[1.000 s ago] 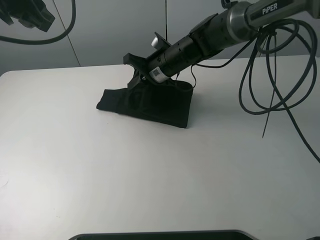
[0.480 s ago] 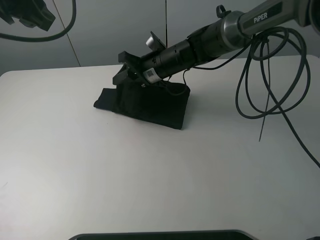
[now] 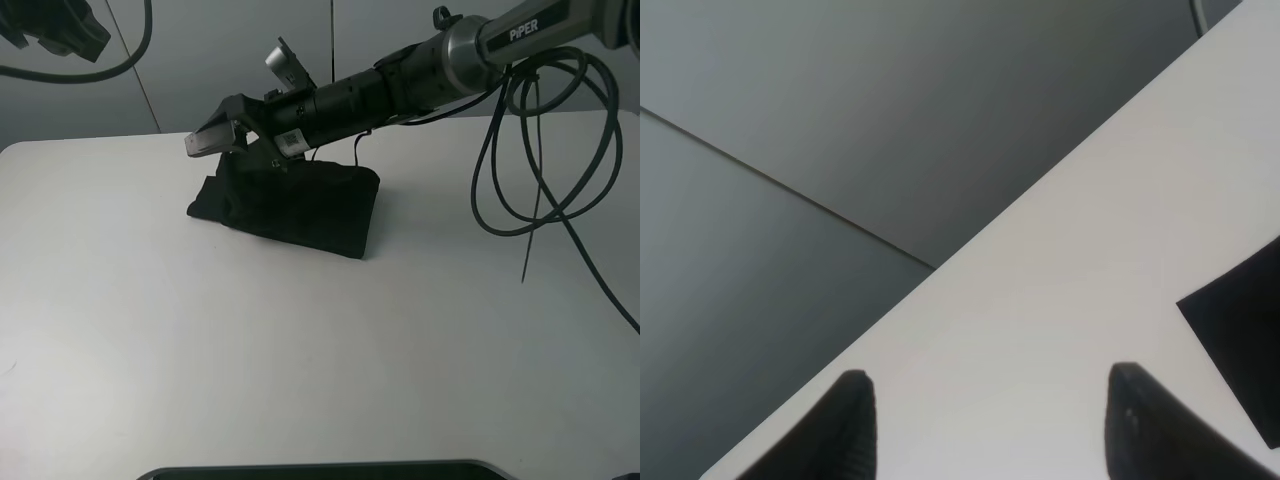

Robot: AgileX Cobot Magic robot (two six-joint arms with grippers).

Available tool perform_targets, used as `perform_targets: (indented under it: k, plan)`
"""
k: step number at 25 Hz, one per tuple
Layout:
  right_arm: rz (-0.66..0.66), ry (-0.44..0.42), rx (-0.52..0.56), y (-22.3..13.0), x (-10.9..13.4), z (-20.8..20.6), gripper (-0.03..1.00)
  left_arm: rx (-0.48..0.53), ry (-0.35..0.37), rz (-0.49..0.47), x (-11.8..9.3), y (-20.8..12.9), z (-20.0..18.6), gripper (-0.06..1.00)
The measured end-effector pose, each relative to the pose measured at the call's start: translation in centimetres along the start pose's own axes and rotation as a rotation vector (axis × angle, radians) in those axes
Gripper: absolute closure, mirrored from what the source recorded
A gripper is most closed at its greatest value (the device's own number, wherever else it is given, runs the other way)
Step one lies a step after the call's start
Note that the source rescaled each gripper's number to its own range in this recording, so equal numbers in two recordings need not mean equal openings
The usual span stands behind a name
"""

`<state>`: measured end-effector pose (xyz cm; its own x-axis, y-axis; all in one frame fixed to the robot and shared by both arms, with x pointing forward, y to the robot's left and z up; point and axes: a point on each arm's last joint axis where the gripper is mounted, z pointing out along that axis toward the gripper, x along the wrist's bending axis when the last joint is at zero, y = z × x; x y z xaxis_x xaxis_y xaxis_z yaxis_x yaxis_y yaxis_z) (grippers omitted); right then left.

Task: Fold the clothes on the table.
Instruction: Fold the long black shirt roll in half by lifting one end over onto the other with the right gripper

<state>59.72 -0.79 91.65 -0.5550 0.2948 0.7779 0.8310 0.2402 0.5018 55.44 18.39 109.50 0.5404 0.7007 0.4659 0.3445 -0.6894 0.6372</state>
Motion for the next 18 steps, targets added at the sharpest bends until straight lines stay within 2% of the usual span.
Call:
perform_targets:
  k: [2,5,8,10,14,18]
  plan:
    - [-0.027,-0.052,0.065,-0.1,0.3,-0.6,0.19,0.005,-0.001,0.000,0.0,0.0,0.0,0.30]
    - [-0.019,-0.175,0.165,-0.5,-0.4,-1.9,0.20,0.007,-0.002,0.000,0.0,-0.1,0.0,0.30]
    - [0.035,-0.282,0.242,-1.1,-1.5,-2.8,0.20,0.009,-0.003,0.000,0.0,-0.1,0.0,0.30]
    - [0.077,-0.323,0.269,-1.3,-1.9,-3.1,0.20,0.011,-0.003,0.000,0.0,-0.1,0.0,0.30]
    - [0.123,-0.355,0.207,-1.0,-1.8,-2.4,0.20,0.011,-0.002,0.002,0.0,-0.1,0.0,0.30]
    - [0.156,-0.335,0.121,-1.4,-1.3,1.0,0.20,0.011,-0.002,0.002,0.0,-0.1,0.0,0.30]
